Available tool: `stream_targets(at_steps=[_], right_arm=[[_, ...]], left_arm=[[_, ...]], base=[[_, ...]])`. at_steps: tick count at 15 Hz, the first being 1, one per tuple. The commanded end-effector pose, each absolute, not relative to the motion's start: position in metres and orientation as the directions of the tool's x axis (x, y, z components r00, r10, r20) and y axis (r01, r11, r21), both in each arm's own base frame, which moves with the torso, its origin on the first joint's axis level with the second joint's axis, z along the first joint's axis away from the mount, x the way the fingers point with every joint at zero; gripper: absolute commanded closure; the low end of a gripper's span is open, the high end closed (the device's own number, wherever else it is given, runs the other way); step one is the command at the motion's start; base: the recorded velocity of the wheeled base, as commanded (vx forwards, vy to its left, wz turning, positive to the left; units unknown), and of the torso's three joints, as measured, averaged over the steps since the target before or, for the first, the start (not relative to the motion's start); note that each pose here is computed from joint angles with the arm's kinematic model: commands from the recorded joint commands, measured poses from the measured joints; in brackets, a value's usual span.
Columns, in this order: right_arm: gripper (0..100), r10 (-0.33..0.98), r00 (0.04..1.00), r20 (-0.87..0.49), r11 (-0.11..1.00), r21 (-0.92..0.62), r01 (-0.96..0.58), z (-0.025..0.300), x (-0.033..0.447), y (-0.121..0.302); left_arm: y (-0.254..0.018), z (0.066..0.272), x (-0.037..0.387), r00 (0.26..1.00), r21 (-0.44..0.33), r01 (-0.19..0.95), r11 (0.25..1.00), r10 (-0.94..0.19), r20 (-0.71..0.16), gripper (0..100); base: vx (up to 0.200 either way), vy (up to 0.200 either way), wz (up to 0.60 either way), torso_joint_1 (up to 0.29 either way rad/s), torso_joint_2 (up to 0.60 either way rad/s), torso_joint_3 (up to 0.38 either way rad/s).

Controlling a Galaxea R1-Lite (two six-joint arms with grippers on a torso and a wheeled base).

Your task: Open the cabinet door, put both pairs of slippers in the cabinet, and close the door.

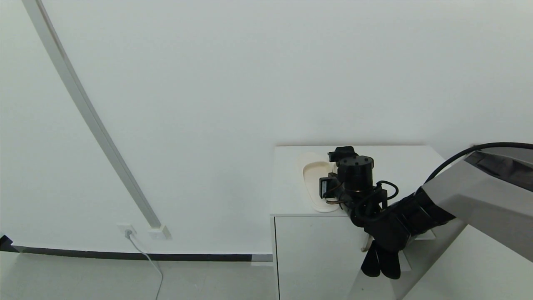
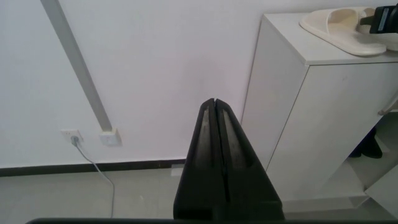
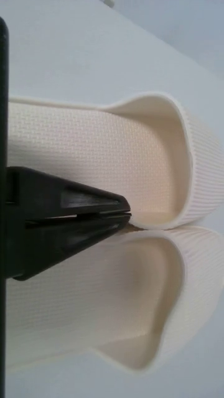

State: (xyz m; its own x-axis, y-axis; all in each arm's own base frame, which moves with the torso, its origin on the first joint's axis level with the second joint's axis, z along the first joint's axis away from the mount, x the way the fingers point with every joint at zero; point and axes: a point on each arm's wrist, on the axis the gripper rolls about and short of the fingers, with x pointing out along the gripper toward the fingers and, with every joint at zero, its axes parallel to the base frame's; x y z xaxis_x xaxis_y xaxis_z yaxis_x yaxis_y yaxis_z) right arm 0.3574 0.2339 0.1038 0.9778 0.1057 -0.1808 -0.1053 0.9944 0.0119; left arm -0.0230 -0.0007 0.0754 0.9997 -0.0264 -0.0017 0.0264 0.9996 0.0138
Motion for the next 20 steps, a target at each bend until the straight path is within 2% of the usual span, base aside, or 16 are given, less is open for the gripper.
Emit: stream_targets(at_steps=[1, 3, 4, 15, 19, 20], right_arm=[[100, 0.108, 0.979, -0.172, 0.994, 0.011, -0.108, 0.109, 0.355, 0.234], [100, 0.103, 0.979, -0.177, 0.995, 0.006, -0.104, 0.108, 0.355, 0.233], [0, 0.092, 0.979, -0.18, 0.996, 0.007, -0.092, 0.109, 0.36, 0.232], [0, 0.065, 0.983, -0.171, 0.998, 0.015, -0.063, 0.089, 0.391, 0.235], [0, 0.059, 0.99, -0.128, 0.998, 0.037, -0.055, 0.093, 0.406, 0.239], [100, 0.056, 0.99, -0.128, 0.998, 0.037, -0.052, 0.091, 0.408, 0.238]], left_arm=[[-0.001, 0.075, -0.023, 1.0, 0.014, 0.026, 1.0, -0.026, -0.003, 100], [-0.001, 0.075, -0.023, 1.0, 0.014, 0.026, 1.0, -0.026, -0.003, 100], [-0.001, 0.075, -0.023, 1.0, 0.014, 0.026, 1.0, -0.026, -0.003, 100], [-0.001, 0.075, -0.023, 1.0, 0.014, 0.026, 1.0, -0.026, -0.003, 100], [-0.001, 0.075, -0.023, 1.0, 0.014, 0.026, 1.0, -0.026, -0.003, 100], [-0.001, 0.075, -0.023, 1.0, 0.014, 0.026, 1.0, -0.026, -0.003, 100]], base=[[0.0, 0.0, 0.0, 0.0, 0.0, 0.0], [0.0, 0.0, 0.0, 0.0, 0.0, 0.0], [0.0, 0.0, 0.0, 0.0, 0.0, 0.0], [0.0, 0.0, 0.0, 0.0, 0.0, 0.0], [0.0, 0.0, 0.0, 0.0, 0.0, 0.0], [0.0, 0.0, 0.0, 0.0, 0.0, 0.0]])
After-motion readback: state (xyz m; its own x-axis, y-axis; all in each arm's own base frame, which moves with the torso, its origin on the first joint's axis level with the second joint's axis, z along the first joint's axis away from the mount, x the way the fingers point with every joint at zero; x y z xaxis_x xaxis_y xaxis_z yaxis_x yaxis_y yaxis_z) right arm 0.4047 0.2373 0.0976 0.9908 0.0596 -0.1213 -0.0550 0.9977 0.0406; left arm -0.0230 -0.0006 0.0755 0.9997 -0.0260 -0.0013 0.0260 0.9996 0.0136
